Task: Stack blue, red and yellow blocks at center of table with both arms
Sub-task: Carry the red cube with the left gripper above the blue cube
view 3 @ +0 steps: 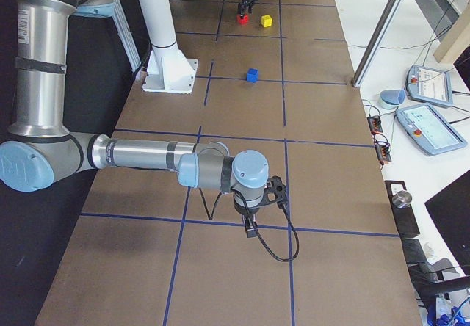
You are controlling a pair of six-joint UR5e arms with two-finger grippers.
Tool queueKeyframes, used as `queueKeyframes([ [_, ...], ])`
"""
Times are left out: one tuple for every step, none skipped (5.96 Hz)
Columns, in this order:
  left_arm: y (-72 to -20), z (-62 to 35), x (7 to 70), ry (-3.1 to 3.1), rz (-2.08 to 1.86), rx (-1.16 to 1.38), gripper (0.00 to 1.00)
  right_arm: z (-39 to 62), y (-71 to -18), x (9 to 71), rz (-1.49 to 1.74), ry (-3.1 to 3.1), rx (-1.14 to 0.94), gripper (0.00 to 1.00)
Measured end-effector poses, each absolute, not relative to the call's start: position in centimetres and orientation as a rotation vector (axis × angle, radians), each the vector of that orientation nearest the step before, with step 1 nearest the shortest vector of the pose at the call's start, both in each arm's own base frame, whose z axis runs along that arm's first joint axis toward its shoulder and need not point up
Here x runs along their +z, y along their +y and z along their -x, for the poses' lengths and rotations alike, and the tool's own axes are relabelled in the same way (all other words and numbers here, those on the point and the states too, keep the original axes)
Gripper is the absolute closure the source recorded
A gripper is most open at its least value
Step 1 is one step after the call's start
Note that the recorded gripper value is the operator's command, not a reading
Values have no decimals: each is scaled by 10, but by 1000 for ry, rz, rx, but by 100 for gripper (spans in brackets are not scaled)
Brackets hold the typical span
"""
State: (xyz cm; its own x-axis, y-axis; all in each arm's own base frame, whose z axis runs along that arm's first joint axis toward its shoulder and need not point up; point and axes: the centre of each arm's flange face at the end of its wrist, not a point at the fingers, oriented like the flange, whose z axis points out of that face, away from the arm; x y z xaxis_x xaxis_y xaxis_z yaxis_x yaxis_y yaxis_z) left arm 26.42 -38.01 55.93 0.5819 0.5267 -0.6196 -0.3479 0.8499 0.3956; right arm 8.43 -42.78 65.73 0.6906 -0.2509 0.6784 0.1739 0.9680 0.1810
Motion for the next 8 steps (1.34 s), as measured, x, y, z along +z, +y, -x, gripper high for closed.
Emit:
queueKeyframes([
  [-377, -270, 568, 796, -220, 527, 5, -84, -428, 657, -105, -773, -238, 0],
  [-374, -276, 574, 793, -205, 536, 65, -84, -427, 658, -105, -773, -239, 0],
  [-372, -279, 575, 795, -201, 542, 94, -84, -427, 658, -104, -773, -239, 0],
  [-373, -280, 574, 797, -205, 543, 96, -84, -427, 658, -104, -773, -239, 0],
  [-374, -280, 570, 800, -209, 540, 96, -84, -427, 658, -104, -773, -238, 0],
  [-374, -280, 560, 813, -204, 504, 95, -84, -427, 658, -103, -773, -237, 0],
  [-377, -284, 540, 842, -182, 403, 94, -84, -427, 658, -104, -774, -237, 0],
  [-388, -297, 511, 886, -149, 261, 94, -84, -427, 658, -106, -774, -237, 0],
])
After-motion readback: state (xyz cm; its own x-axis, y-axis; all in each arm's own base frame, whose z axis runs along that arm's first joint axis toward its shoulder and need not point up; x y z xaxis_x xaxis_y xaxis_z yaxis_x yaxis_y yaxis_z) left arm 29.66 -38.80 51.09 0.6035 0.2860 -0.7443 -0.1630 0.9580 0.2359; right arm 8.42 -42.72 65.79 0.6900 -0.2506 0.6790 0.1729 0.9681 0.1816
